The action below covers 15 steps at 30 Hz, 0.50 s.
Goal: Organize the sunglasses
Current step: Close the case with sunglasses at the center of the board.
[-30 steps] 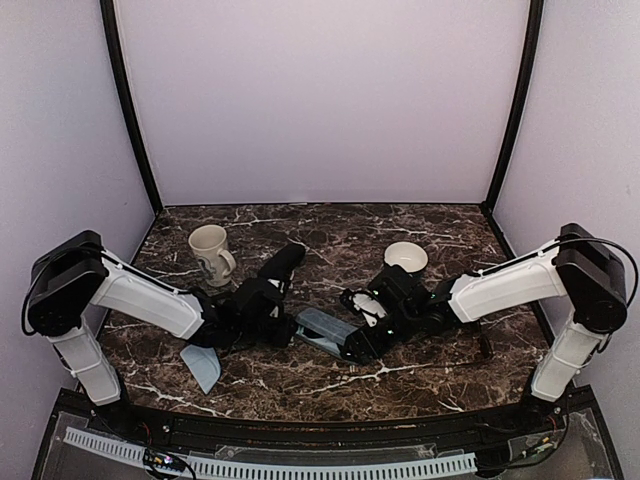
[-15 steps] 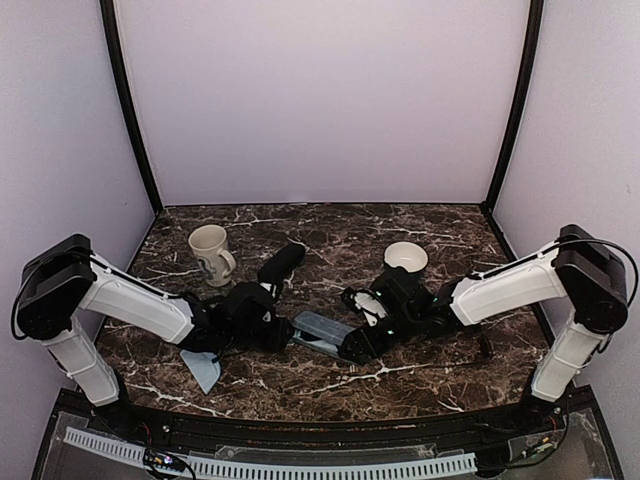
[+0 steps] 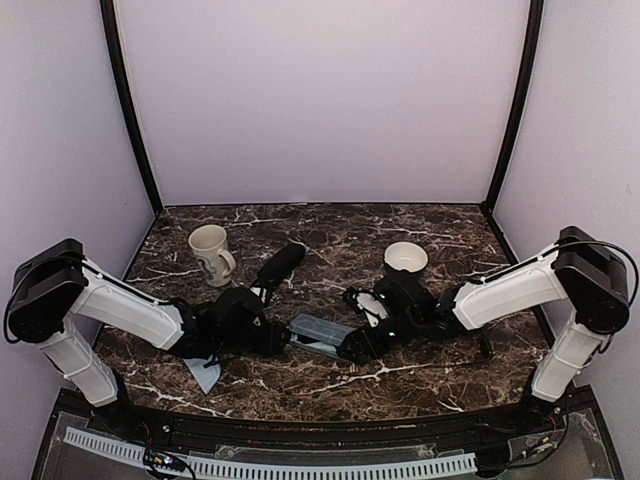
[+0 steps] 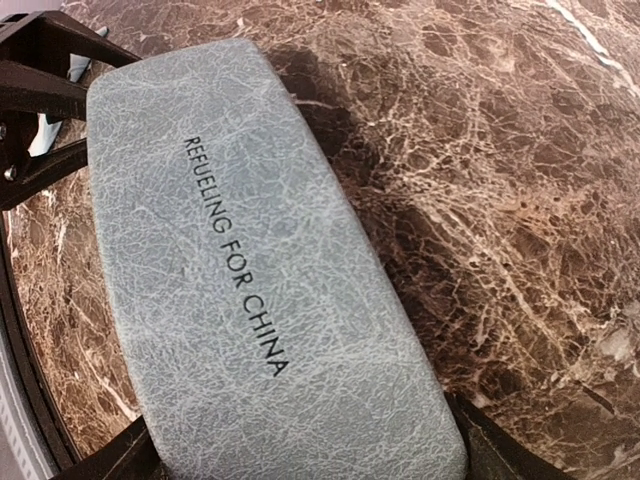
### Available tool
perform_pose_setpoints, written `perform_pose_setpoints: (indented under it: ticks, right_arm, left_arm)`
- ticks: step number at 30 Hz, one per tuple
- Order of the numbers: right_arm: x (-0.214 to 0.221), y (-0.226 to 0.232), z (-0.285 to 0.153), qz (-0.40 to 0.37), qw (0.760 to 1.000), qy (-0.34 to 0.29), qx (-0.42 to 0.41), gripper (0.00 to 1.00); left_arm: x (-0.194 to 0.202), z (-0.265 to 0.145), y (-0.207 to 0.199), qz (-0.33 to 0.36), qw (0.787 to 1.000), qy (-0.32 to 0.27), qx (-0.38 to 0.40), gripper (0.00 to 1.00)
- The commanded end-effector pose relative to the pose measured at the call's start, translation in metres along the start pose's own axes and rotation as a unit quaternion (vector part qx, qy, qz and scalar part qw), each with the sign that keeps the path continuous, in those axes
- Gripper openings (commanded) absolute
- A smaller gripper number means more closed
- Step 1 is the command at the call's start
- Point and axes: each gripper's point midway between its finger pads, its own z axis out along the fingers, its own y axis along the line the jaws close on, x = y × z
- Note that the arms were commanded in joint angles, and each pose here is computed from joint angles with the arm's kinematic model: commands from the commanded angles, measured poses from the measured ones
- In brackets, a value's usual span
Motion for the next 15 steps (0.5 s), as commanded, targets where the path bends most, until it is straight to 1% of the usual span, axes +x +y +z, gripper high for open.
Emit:
perform_pose_setpoints:
  ticks: [1, 3, 6, 15]
  right_arm:
    - [0.045, -0.009, 0.006, 0.031, 0.998, 0.062, 0.013, 0.84]
    - [0.047, -0.007, 0.007, 0.032, 0.998, 0.061, 0.011, 0.84]
    - [0.050, -0.005, 0.008, 0.033, 0.998, 0.061, 0.010, 0.84]
    - [0.060, -0.002, 0.012, 0.034, 0.997, 0.066, 0.011, 0.84]
  left_arm:
    - [0.003, -0.009, 0.004, -0.030, 0.999, -0.002, 0.017, 0.54]
    - [0.003, -0.011, 0.006, -0.036, 0.999, -0.006, 0.023, 0.56]
    - [0.009, -0.012, 0.008, -0.051, 0.998, 0.005, 0.036, 0.58]
    - [0.019, -0.020, 0.010, -0.063, 0.996, 0.020, 0.052, 0.61]
